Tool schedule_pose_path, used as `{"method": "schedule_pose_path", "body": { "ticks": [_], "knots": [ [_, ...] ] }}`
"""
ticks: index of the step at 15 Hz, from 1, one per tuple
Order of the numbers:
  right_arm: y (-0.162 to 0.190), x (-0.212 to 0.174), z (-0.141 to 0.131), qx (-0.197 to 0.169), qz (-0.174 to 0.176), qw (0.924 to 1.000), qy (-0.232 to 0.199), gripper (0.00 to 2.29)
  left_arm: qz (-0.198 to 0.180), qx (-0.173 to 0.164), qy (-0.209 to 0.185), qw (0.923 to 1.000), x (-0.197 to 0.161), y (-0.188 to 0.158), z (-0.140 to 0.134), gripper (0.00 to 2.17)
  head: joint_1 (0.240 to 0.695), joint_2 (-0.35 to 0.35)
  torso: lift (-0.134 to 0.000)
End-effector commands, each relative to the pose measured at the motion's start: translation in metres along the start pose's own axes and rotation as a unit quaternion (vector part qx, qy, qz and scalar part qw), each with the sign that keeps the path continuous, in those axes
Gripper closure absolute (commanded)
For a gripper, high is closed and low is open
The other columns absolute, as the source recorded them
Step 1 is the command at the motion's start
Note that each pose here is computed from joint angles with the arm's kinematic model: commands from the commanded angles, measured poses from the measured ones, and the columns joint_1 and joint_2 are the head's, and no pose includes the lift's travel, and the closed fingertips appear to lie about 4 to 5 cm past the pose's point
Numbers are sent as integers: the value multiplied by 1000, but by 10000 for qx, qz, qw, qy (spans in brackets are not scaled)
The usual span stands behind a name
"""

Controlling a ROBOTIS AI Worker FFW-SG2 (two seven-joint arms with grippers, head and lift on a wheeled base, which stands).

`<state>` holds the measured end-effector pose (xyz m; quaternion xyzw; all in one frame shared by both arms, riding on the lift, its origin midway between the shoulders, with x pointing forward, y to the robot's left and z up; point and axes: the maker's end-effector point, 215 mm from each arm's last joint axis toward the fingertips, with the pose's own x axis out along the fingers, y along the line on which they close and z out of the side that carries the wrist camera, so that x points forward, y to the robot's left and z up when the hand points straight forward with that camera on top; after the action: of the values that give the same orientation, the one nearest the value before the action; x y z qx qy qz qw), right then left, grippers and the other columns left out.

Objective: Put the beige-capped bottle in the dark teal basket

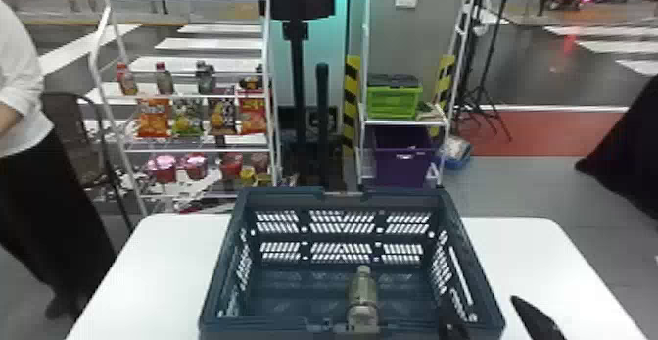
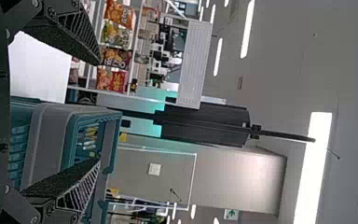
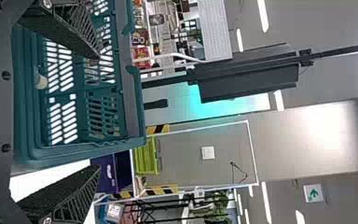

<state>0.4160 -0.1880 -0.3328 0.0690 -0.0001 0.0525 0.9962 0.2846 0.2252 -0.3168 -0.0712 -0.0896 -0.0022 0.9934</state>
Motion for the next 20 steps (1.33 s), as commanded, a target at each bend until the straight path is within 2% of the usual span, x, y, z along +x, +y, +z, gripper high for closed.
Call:
{"method": "schedule_pose_path", "body": {
  "ticks": [1,5,9,12,20],
  "knots": [
    [-6,-14,-14,-9,-30,9999,117,49,-2,0,4,10000,1,-1,-1,157,499,0,0],
    [-12,-37,-24,-83,144,9996,222,66,-14,-1,8,10000,2,-1,-1,157,499,0,0],
    [-22,-51,-19,-125,53,9998,147,66,-23,-4,5,10000,4,-3,0,157,499,0,0],
    [-21,-57,-12,-108,63,9999,27,66,-17,-6,11,10000,4,-3,0,157,499,0,0],
    [-22,-58,-15,-109,35,9999,61,70,-17,-19,0,10000,4,-4,1,157,499,0,0]
  ]
}}
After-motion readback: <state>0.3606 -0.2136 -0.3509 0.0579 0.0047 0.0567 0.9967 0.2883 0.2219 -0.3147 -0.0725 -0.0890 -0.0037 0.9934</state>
